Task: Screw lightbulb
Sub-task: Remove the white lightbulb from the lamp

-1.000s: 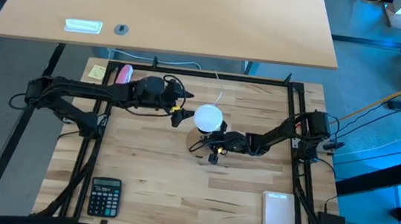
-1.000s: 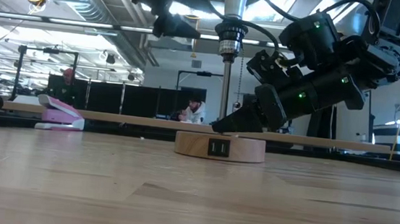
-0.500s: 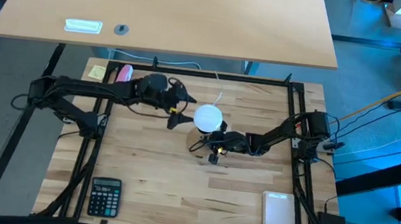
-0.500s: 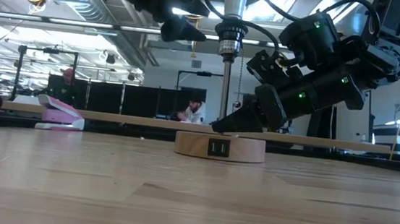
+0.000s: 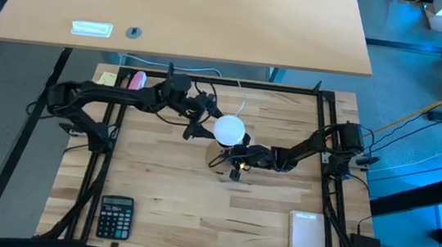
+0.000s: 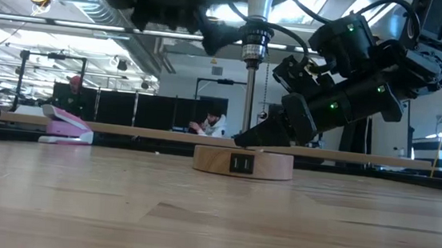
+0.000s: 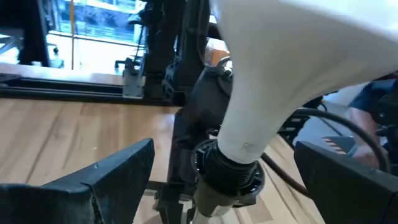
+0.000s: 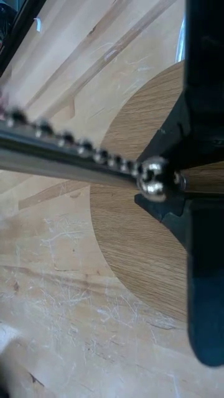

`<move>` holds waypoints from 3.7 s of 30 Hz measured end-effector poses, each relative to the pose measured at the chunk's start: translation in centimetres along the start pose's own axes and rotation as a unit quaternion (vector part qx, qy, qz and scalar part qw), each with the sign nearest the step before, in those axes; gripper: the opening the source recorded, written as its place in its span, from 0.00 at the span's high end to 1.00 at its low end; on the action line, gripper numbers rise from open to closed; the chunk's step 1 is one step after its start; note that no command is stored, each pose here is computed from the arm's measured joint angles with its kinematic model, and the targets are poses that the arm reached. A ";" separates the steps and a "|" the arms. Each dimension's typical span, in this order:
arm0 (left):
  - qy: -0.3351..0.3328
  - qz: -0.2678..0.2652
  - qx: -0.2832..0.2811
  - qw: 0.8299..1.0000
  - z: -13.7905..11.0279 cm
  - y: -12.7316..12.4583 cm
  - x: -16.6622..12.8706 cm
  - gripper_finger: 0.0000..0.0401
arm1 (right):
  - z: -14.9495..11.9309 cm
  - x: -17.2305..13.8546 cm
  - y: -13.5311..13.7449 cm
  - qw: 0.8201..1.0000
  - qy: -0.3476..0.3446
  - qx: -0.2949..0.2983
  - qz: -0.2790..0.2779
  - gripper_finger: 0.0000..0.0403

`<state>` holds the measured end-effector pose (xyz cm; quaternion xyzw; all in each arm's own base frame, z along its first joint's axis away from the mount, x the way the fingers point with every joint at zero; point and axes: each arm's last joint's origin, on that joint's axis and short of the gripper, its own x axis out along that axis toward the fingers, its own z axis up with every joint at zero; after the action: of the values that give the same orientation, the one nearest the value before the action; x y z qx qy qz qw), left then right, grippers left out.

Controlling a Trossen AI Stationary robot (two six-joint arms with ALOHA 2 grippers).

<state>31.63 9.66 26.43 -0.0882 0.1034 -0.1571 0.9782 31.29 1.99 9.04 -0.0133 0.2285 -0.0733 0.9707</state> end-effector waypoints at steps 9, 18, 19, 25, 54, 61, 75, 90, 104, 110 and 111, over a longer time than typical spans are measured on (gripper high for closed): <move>-0.036 -0.064 0.009 0.997 -0.7 -0.1 2.2 0.06 | 0.1 0.0 0.0 1.000 -0.005 0.000 0.002 0.89; -0.055 -0.063 0.029 0.996 -0.1 -0.7 3.3 0.06 | 0.1 0.0 0.0 1.000 -0.007 0.000 0.001 0.89; -0.054 -0.065 0.030 0.996 -0.1 -0.8 3.6 0.06 | 0.1 0.0 0.0 1.000 -0.007 0.001 0.001 0.89; -0.049 -0.074 0.027 0.996 0.0 -1.1 4.3 0.07 | 0.1 0.0 0.0 1.000 -0.007 0.000 0.001 0.89; -0.072 0.293 -0.007 0.953 -1.2 -7.0 7.6 0.62 | 0.1 0.0 0.0 1.000 -0.006 0.003 -0.009 0.89; -0.100 0.416 -0.029 0.904 -2.0 -10.1 8.3 0.66 | 0.0 0.0 0.0 1.000 0.002 0.004 -0.012 0.89; -0.106 0.447 -0.030 0.888 -2.5 -11.4 8.5 0.58 | 0.0 0.0 -0.1 1.000 0.002 0.003 -0.024 0.89; -0.098 0.431 -0.027 0.897 -2.6 -11.3 8.5 0.49 | -0.1 0.0 -0.1 1.000 0.003 -0.001 -0.023 0.89; -0.066 0.414 -0.011 0.908 -1.6 -12.6 7.2 0.31 | -0.1 0.0 -0.1 1.000 0.003 -0.002 -0.023 0.89; -0.021 0.364 -0.016 0.931 -1.0 -13.8 5.7 0.31 | -0.1 0.0 -0.1 1.000 0.003 -0.002 -0.021 0.89; -0.010 0.354 -0.018 0.935 -0.8 -14.0 5.2 0.31 | -0.1 0.0 -0.1 1.000 0.003 -0.002 -0.021 0.89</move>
<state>32.24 -5.22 27.59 -0.0650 0.1205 0.2026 0.9696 31.24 1.88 8.98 -0.0195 0.2315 -0.0932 0.9682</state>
